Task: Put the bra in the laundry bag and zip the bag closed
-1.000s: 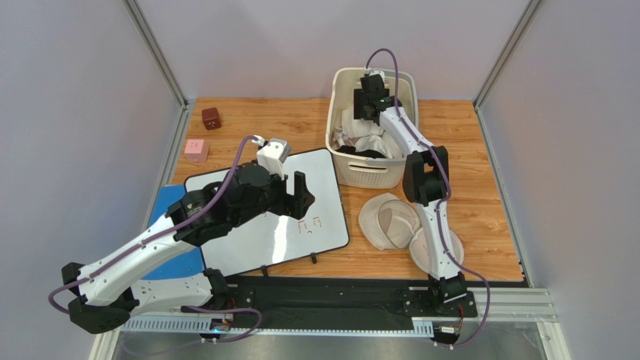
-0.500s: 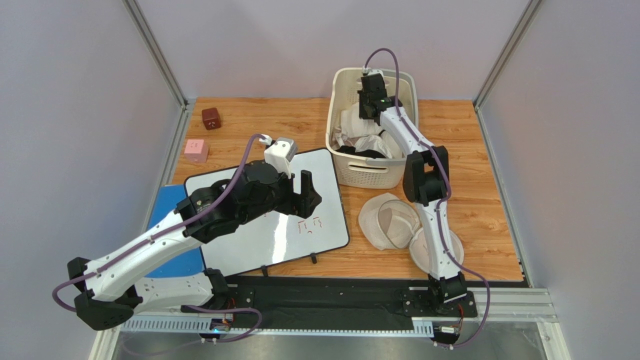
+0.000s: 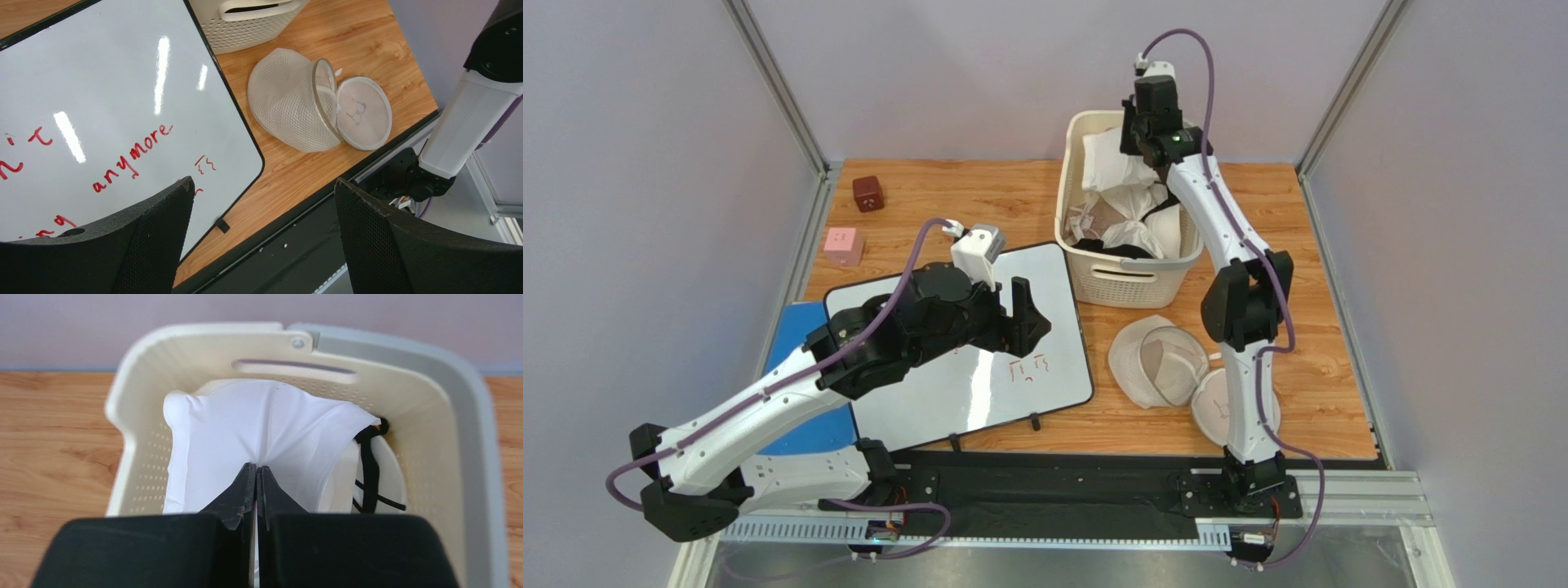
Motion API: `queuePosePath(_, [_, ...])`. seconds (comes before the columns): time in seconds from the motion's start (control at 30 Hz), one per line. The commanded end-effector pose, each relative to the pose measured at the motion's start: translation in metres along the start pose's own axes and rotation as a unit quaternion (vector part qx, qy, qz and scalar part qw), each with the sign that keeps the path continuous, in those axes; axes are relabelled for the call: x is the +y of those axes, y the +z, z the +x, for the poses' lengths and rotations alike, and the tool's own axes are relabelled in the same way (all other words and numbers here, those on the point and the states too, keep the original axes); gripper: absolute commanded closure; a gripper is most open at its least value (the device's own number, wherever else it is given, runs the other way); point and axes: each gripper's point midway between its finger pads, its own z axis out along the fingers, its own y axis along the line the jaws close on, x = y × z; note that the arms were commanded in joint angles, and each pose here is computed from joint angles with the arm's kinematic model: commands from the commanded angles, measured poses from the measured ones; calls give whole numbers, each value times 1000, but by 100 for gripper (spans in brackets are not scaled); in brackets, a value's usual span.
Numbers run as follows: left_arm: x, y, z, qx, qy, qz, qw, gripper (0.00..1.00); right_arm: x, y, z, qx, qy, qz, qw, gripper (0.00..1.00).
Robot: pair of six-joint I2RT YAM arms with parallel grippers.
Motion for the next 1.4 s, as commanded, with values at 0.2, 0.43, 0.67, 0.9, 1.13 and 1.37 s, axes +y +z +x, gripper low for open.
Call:
queuePosePath(0.2, [-18, -6, -6, -10, -14, 49, 999, 11, -9, -161, -140, -157, 67, -16, 985, 100])
queuePosePath(0.43, [-26, -15, -2, -16, -23, 86, 996, 12, -37, -289, -191, -248, 99, -6, 964, 100])
queuePosePath(0.67, [-33, -23, -3, -17, -14, 114, 993, 12, -93, -387, -170, -287, 130, 73, 946, 100])
queuePosePath(0.9, [-35, -35, -2, -21, -7, 134, 991, 12, -152, -400, -76, -239, 173, 176, 939, 100])
queuePosePath(1.13, [-29, -37, 15, 4, 6, 134, 991, 12, -165, -360, 24, -143, 266, 156, 941, 100])
queuePosePath(1.37, [-28, -35, 26, 13, 6, 143, 990, 12, -167, -344, 82, -98, 283, 164, 940, 100])
